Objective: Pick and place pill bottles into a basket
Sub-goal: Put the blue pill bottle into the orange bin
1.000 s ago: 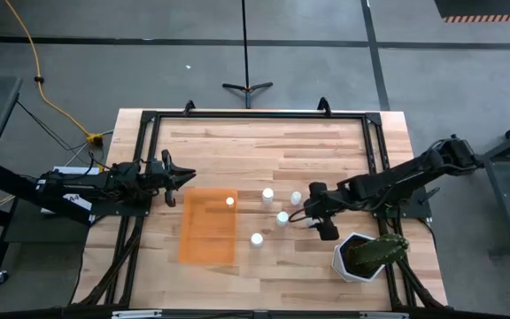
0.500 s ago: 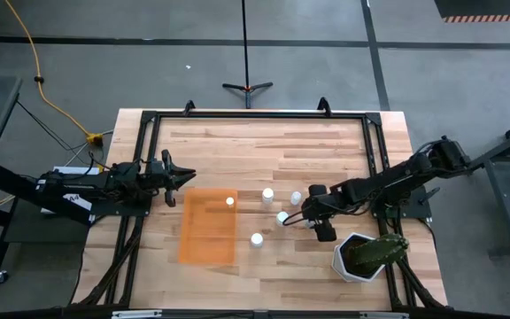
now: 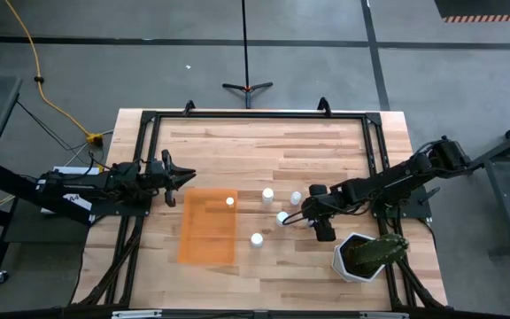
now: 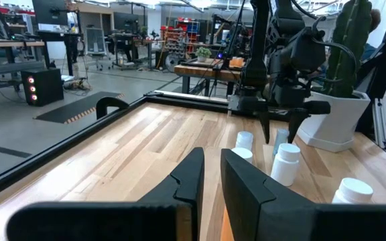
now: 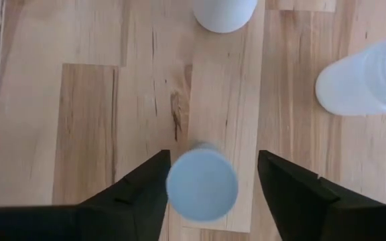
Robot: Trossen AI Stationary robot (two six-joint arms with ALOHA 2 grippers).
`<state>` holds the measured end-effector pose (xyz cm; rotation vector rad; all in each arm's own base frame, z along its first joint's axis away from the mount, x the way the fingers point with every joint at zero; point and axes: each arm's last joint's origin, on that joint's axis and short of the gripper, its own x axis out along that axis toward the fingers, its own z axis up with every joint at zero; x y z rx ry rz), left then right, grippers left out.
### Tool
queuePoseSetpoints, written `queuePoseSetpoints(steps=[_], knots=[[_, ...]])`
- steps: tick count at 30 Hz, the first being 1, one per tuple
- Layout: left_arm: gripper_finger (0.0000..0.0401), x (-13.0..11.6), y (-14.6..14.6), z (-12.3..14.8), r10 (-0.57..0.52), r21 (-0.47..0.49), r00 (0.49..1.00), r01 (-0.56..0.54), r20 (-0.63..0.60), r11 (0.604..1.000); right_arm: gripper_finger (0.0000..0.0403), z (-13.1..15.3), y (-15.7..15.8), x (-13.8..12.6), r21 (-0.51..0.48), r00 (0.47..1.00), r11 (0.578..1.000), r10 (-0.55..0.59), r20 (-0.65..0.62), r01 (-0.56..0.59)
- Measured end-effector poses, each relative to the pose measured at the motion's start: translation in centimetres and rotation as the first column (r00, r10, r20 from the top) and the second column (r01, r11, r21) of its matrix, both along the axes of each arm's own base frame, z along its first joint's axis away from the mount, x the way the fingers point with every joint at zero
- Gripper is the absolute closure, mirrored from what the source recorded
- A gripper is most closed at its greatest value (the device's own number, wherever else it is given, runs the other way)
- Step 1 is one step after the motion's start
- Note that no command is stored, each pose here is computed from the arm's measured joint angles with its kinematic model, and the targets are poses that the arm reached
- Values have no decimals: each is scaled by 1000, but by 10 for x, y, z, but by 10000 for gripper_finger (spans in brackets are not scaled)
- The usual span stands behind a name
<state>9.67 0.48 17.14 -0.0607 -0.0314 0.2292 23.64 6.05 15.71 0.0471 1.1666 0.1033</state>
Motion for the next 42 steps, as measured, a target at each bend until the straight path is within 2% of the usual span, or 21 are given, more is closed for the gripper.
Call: queuePoseSetpoints(steps=[15, 19, 24, 28, 32, 35, 42], knots=[[313, 0, 0, 0, 0, 0, 1000, 0, 0, 1000, 280, 1, 0, 0, 4, 1000, 1000, 5, -1, -5], [313, 0, 0, 0, 0, 0, 1000, 0, 0, 1000, 299, 10, 2, 6, 21, 1000, 1000, 11, 12, -11], [313, 0, 0, 0, 0, 0, 1000, 0, 0, 1000, 304, 31, 5, 17, 12, 997, 998, 56, 47, -57], [313, 0, 0, 0, 0, 0, 1000, 0, 0, 1000, 289, 53, 7, 30, -58, 985, 993, 105, 136, -98], [313, 0, 0, 0, 0, 0, 1000, 0, 0, 1000, 290, 82, 7, 45, -179, 953, 978, 154, 263, -108], [313, 0, 0, 0, 0, 0, 1000, 0, 0, 1000, 301, 101, 8, 55, -248, 908, 963, 198, 370, -109], [313, 0, 0, 0, 0, 0, 1000, 0, 0, 1000, 301, 123, -1, 74, -286, 765, 944, 304, 567, -163]])
